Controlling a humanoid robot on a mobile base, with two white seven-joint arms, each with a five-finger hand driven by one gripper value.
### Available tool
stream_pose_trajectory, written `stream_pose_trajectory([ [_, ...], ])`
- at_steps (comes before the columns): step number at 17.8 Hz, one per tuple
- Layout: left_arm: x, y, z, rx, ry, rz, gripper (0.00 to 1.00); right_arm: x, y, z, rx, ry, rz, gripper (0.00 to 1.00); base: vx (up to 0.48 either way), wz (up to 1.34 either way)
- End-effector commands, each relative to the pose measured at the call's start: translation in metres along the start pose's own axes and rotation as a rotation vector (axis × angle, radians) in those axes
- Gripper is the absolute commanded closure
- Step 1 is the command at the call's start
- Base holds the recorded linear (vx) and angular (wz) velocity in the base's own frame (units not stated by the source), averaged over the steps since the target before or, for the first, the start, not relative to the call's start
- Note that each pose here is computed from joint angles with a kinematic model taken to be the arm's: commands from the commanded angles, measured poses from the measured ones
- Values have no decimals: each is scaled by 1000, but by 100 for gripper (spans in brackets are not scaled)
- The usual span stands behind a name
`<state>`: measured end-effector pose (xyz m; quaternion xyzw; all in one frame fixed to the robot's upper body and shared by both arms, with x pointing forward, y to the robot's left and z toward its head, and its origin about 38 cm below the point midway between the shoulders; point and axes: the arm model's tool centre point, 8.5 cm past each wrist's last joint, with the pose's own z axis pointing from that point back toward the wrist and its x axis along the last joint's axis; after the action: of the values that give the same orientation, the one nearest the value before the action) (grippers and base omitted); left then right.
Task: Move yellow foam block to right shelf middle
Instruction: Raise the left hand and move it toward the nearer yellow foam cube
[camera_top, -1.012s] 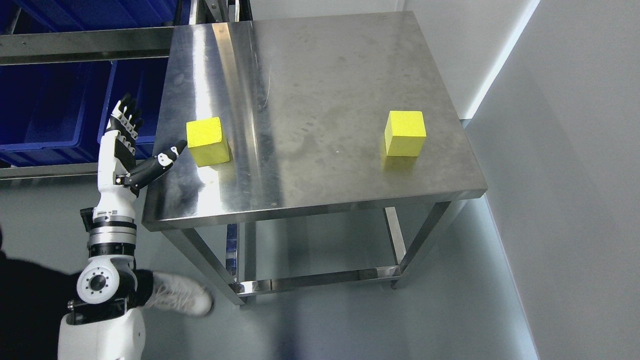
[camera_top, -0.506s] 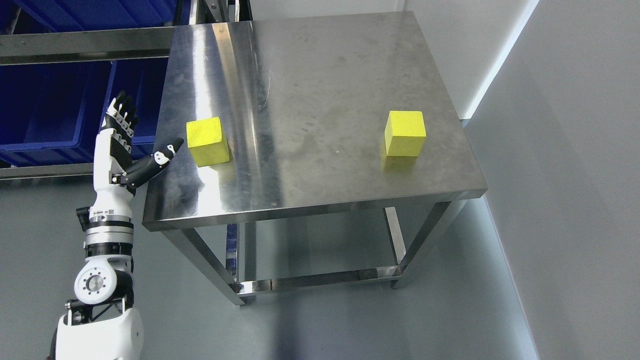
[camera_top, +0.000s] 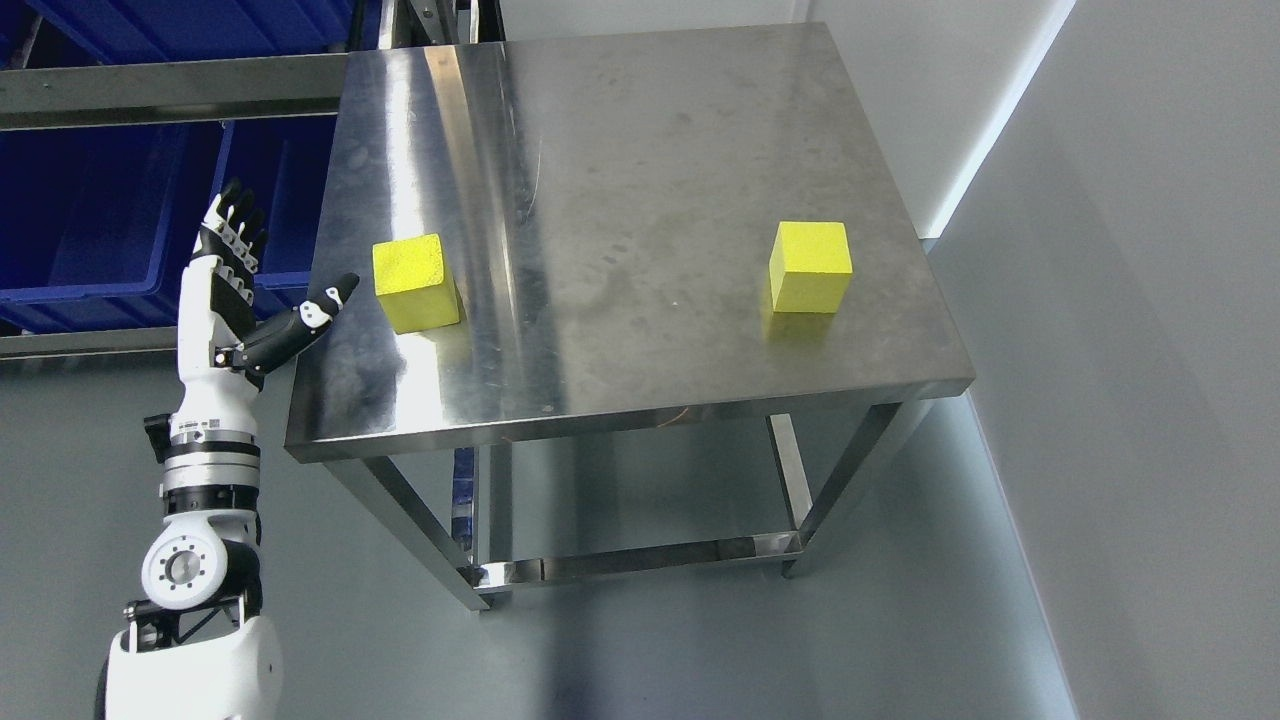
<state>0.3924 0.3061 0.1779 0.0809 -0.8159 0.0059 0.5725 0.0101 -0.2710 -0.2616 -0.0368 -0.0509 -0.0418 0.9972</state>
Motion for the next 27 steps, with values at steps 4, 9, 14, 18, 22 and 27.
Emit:
stream_pose_trajectory([
  [4, 15, 41, 0, -144, -41, -130, 0, 8, -11, -1, -17, -20, 1, 0, 0, 0],
  [9, 23, 89, 13, -329, -1, -283, 0, 8, -11, -1, -17, -20, 1, 0, 0, 0],
  [14, 20, 89, 12, -335, 11, -277, 0, 9, -11, -1, -17, -21, 1, 0, 0, 0],
  [18, 8, 64, 2, -394, 52, -244, 0, 9, -11, -1, -17, -21, 2, 0, 0, 0],
  [22, -1, 41, -15, -444, 69, -218, 0, 9, -11, -1, -17, -21, 2, 0, 0, 0],
  [27, -21, 6, -28, -537, 128, -176, 0, 9, -11, -1, -17, -21, 1, 0, 0, 0],
])
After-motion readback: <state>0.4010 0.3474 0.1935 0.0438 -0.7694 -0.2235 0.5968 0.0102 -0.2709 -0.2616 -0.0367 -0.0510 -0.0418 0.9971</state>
